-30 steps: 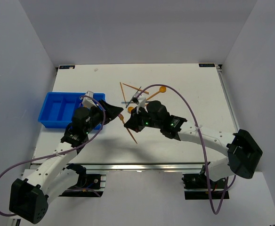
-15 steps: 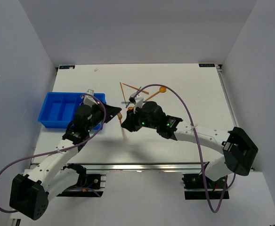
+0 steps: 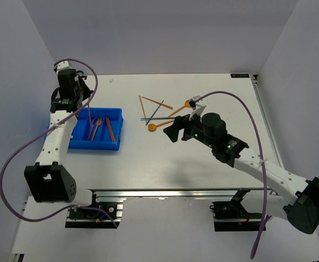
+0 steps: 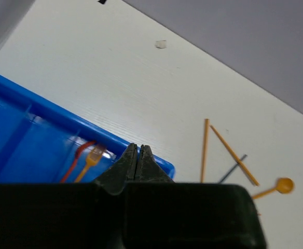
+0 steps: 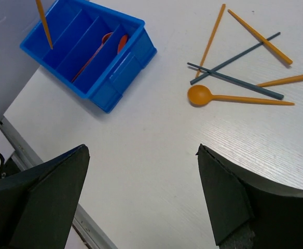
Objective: Sort the eating utensils into containers
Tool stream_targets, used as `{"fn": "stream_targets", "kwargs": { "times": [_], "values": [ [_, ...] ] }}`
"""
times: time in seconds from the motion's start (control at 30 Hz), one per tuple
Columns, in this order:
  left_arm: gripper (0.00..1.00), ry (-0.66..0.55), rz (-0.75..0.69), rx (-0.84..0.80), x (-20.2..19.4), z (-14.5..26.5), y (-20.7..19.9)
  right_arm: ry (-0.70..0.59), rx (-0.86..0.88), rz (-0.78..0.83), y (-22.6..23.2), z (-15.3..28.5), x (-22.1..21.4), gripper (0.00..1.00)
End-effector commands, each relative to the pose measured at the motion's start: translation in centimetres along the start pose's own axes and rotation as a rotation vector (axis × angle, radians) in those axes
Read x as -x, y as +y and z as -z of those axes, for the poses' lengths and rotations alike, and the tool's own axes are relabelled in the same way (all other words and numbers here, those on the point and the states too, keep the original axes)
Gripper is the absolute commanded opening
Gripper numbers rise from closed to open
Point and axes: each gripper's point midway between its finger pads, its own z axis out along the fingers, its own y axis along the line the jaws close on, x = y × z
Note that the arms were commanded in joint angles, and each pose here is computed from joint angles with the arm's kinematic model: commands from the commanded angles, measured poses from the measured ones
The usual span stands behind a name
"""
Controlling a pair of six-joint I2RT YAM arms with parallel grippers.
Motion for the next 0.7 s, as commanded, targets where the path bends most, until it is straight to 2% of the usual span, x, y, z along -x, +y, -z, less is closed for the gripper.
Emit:
{"fn": "stream_targets", "kwargs": {
  "times": [0.0,0.2,0.4,0.53,0.67],
  "values": [
    [0.0,0.02,-0.106,0.084,-0.2,-2.4,2.5,0.011,-0.035,0.032,-1.5,1.5,-0.8,0.89],
    [0.0,0.043,-0.007,0.057,-2.0,-6.9,3.4,0.026,-0.017,0.051,-1.9,2.4,-2.1,0.89],
    [0.0,0.024,0.106,0.085,-3.5,-7.7,4.7,0.029,-0.018,0.055,-2.0,2.4,-2.5,0.89],
    [0.0,0.052,0.157,0.139,-7.2,-7.4,6.9,0.038,0.01,0.053,-1.6,2.4,-2.6,0.89],
    [0.0,0.071,0.192,0.147,-9.3,-7.0,7.6,0.038,0.012,0.053,-1.5,2.4,-2.6,0.89]
  ]
}}
